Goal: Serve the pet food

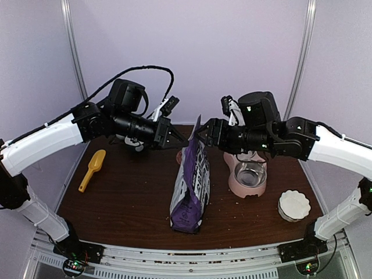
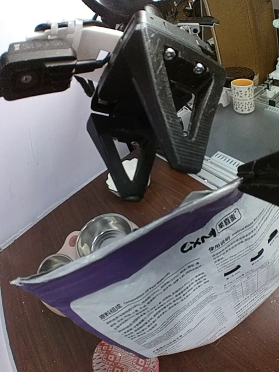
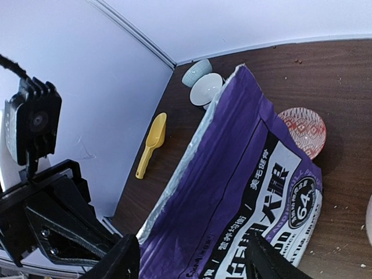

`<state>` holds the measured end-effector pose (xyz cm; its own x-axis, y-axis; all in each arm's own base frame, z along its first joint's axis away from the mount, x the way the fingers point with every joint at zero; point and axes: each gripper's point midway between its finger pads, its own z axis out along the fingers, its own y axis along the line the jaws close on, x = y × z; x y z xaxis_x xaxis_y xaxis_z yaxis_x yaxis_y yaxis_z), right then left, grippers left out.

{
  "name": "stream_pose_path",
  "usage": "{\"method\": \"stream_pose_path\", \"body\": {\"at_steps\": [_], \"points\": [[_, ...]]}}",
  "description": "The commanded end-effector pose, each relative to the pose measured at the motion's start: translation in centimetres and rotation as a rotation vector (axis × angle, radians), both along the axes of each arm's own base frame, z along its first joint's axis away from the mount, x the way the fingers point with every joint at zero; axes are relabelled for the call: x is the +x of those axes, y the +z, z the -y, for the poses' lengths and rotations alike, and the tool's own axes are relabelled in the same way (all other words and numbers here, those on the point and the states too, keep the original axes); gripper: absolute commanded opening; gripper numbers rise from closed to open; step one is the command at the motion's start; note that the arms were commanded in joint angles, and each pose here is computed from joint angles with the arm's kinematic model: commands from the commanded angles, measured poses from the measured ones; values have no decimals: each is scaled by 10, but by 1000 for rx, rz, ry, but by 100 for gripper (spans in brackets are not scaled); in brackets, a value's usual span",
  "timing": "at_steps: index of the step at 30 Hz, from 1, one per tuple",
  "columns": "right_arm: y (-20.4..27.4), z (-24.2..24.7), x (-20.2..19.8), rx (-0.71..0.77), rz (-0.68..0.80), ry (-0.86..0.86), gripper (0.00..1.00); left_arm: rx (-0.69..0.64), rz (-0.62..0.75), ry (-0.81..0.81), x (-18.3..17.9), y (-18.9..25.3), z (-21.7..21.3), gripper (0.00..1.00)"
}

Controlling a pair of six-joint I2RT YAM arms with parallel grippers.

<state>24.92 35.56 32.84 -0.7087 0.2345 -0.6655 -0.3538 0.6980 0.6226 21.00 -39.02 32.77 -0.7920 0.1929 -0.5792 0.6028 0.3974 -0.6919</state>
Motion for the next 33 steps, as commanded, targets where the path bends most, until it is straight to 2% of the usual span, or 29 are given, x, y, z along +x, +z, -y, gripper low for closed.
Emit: {"method": "stream_pose_path", "body": {"at_steps": [1, 11, 16, 19, 25, 33], "points": [[19, -12, -2, 61, 11, 24, 61, -27, 13, -28, -1, 1, 4, 0], [14, -20, 0, 52, 6, 32, 54, -50, 11, -44, -2, 3, 7, 0], [2, -24, 0, 23, -12, 46, 45, -61, 15, -53, -3, 5, 8, 0], [-2, -24, 0, 8, -20, 47, 34, -63, 20, -49, -2, 5, 8, 0], [-16, -10, -3, -27, -34, 10, 2, -45, 30, 20, 6, 2, 2, 0], [-26, 10, -2, -76, -44, -55, 0, -35, 28, 83, 12, -3, -5, 0]]}}
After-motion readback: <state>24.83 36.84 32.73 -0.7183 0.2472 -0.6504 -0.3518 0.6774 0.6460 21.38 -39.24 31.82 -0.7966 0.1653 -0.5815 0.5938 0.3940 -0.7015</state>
